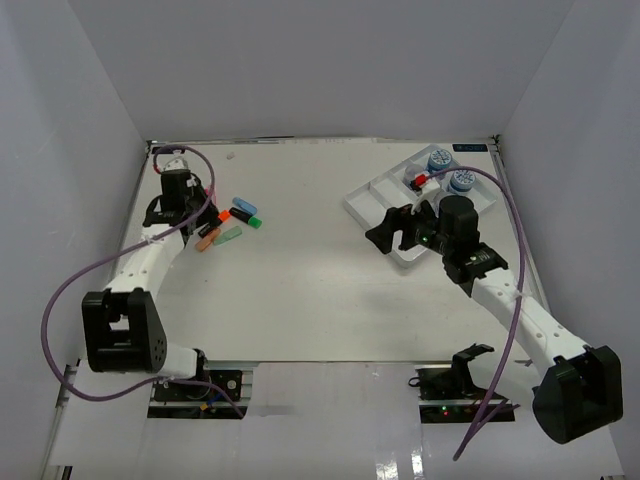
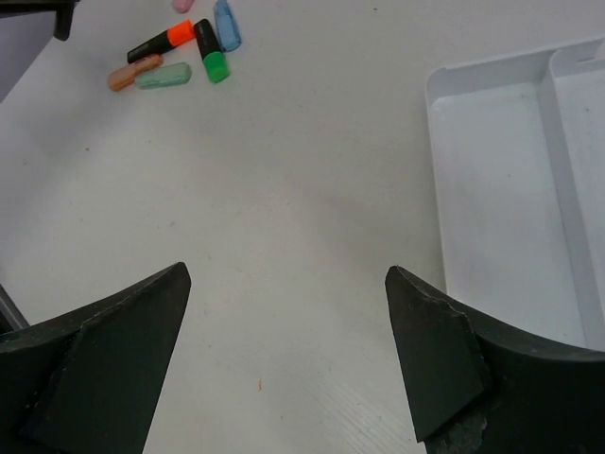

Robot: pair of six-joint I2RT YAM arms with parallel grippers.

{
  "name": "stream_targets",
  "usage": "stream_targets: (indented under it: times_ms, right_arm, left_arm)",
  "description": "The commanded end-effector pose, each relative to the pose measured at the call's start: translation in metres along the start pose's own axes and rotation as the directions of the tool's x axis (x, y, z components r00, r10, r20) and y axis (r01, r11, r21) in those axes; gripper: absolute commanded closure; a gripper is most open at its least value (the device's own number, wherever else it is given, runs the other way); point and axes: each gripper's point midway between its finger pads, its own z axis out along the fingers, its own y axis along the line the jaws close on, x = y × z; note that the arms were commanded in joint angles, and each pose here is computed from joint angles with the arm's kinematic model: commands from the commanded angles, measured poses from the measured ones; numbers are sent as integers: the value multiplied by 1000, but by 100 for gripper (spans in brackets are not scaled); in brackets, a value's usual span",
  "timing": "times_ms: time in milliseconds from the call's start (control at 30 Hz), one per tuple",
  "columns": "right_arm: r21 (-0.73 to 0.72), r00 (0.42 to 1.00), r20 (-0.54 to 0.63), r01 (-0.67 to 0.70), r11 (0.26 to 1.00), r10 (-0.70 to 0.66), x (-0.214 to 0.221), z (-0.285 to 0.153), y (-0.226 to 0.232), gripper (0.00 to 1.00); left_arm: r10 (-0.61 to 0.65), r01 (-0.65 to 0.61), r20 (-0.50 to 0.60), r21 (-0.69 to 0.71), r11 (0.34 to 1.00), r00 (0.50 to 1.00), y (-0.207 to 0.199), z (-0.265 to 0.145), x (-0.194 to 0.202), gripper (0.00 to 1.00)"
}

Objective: Sort the stationery into containers
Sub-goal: Pick up the pen from the center of the board.

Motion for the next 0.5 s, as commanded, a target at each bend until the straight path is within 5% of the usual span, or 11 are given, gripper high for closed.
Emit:
stream_targets:
  times_ms: [0,200,467]
  right_arm:
    - [-97,998,48,52,994,-48,-31,6,32,10]
    - [-135,997,51,55,989,-49,-51,26,61,9]
    - [-149,999,39,-3,989,9,-68,55,101,4]
  left_arm:
    - [99,-87,-21,320,944,995,-77,-41,27,81]
    - [237,-196,13,610,768,971,-146,-103,78,82]
    - [306,-302,133,732,611,943,-189,-144,106,81]
